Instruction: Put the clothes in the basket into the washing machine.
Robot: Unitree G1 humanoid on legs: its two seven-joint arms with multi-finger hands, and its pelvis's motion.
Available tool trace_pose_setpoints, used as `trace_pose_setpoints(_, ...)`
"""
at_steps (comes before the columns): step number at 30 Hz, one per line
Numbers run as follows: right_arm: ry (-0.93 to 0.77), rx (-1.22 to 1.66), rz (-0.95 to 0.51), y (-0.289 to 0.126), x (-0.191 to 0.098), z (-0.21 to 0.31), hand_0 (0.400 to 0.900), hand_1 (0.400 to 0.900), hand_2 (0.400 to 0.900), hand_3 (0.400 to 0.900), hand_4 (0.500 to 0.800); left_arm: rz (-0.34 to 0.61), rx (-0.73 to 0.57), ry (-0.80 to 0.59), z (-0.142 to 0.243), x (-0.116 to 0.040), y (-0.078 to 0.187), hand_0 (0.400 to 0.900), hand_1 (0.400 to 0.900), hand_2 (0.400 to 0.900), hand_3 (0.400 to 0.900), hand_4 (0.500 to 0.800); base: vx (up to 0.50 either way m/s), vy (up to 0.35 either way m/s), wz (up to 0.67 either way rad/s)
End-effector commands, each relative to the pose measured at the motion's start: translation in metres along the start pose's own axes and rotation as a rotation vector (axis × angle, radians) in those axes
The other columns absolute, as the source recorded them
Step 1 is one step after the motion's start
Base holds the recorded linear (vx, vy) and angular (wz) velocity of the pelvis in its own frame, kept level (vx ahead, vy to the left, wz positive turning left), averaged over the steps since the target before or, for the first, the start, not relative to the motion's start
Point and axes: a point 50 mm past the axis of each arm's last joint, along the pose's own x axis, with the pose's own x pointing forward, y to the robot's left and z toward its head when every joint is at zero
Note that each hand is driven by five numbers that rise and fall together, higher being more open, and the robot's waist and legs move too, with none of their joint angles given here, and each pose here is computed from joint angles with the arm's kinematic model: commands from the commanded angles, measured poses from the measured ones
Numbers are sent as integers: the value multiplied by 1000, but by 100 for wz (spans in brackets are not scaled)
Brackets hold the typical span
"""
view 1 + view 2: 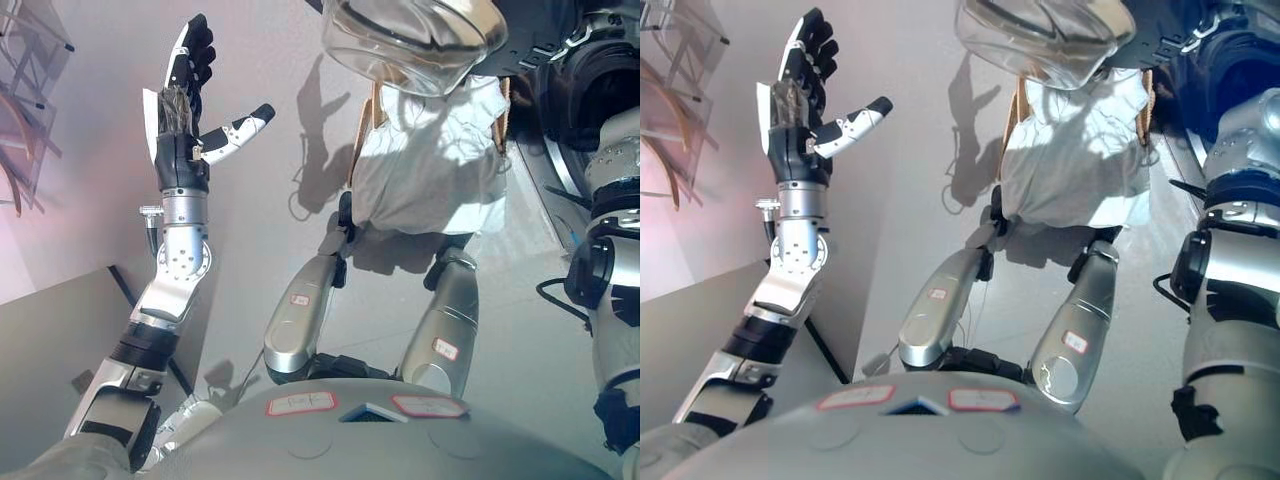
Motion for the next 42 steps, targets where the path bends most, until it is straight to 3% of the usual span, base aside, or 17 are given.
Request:
trace_pose_setpoints(1,-639,-55,-8,-23,22,158,400,400,400,400,500,107,11,-122,21,-1,20,900,900,900,900,800,-42,-37,-18)
trace_pose_setpoints(5,-555,-82,55,-6,22,149,400,400,400,400,500,129,-3,-104,20,-3,21,900,900,900,900,800,-81,-24,-15)
trace_pose_setpoints(13,-412,117,-44,-15,31,147,400,400,400,400,500,143,-12,-59,14,-13,19,900,900,900,900,800,-61,-45,14)
trace_pose_setpoints(26,-398,262,-80,-35,41,183,400,400,400,400,500,176,25,-197,36,2,16,900,900,900,900,800,-2,-72,20)
trace_pose_setpoints(27,-398,263,-79,-35,41,184,900,900,900,900,800,176,25,-197,36,2,16,900,900,900,900,800,15,-65,9)
trace_pose_setpoints(42,-222,354,95,-9,37,139,900,900,900,900,800,180,-29,-203,37,13,14,900,900,900,900,800,-13,-3,-5)
